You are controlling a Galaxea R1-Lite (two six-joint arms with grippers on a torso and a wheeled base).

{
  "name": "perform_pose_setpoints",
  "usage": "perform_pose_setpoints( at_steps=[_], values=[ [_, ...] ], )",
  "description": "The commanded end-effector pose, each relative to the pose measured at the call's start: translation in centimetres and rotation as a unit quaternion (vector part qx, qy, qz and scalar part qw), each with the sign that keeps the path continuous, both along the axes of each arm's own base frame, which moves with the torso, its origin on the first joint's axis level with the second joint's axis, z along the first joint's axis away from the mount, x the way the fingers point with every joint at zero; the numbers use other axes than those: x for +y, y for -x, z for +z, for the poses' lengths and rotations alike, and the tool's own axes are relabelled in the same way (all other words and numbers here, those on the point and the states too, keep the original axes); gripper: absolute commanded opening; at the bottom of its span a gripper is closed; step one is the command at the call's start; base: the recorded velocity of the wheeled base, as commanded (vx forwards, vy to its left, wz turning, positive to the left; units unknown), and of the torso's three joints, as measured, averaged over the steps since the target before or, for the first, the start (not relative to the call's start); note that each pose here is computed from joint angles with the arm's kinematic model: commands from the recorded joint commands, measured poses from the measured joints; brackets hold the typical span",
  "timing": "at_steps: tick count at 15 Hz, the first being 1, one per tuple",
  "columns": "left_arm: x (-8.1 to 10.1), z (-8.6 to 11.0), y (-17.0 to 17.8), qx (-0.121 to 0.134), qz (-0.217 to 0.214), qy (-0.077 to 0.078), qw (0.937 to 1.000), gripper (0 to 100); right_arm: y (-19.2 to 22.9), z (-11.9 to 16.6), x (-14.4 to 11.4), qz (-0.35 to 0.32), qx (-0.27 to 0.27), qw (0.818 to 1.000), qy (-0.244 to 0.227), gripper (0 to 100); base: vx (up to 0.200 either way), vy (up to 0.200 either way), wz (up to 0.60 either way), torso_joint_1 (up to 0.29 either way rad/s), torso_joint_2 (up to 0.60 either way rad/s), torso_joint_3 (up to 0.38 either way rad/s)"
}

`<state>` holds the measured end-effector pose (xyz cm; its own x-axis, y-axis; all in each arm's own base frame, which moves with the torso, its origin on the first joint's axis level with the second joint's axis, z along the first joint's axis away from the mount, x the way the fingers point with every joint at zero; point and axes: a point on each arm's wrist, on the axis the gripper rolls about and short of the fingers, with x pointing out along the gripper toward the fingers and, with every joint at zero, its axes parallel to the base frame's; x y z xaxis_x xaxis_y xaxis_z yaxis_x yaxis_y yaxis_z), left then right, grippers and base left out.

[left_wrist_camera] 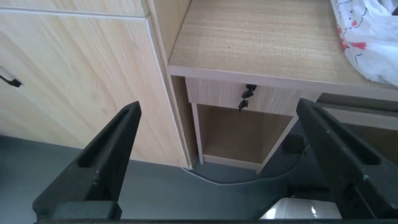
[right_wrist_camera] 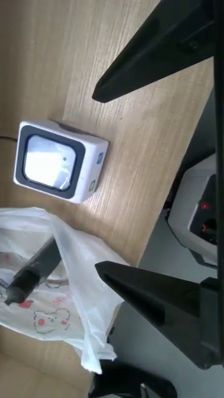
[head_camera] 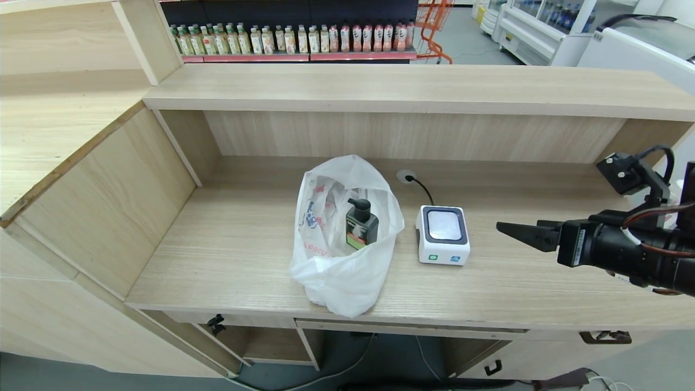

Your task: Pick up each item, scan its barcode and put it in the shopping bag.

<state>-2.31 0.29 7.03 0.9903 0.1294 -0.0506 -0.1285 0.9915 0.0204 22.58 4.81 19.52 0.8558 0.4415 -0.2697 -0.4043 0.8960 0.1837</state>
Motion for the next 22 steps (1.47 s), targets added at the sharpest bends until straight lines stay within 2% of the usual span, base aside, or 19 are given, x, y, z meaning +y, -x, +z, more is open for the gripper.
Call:
perform_pose_setpoints(
  at_steps=[1, 8, 22],
  values=[
    [0.0, 0.0, 0.0, 0.0, 0.0, 0.0, 1.0, 100, 0.4, -0.2, -0.2, -0.008, 0.002, 1.0, 0.002, 100, 0.0, -0.2, 0.0, 0.002, 0.0, 0.002],
    [0.0, 0.0, 0.0, 0.0, 0.0, 0.0, 1.0, 100, 2.5, -0.8, -0.8, -0.025, 0.006, 1.0, 0.005, 100, 0.0, -0.2, 0.0, 0.006, 0.0, 0.003],
    [0.0, 0.0, 0.0, 0.0, 0.0, 0.001, 1.0, 100, 4.0, -1.9, -1.4, -0.05, 0.02, 0.998, 0.013, 100, 0.0, -0.2, 0.0, 0.003, 0.0, 0.002]
  ],
)
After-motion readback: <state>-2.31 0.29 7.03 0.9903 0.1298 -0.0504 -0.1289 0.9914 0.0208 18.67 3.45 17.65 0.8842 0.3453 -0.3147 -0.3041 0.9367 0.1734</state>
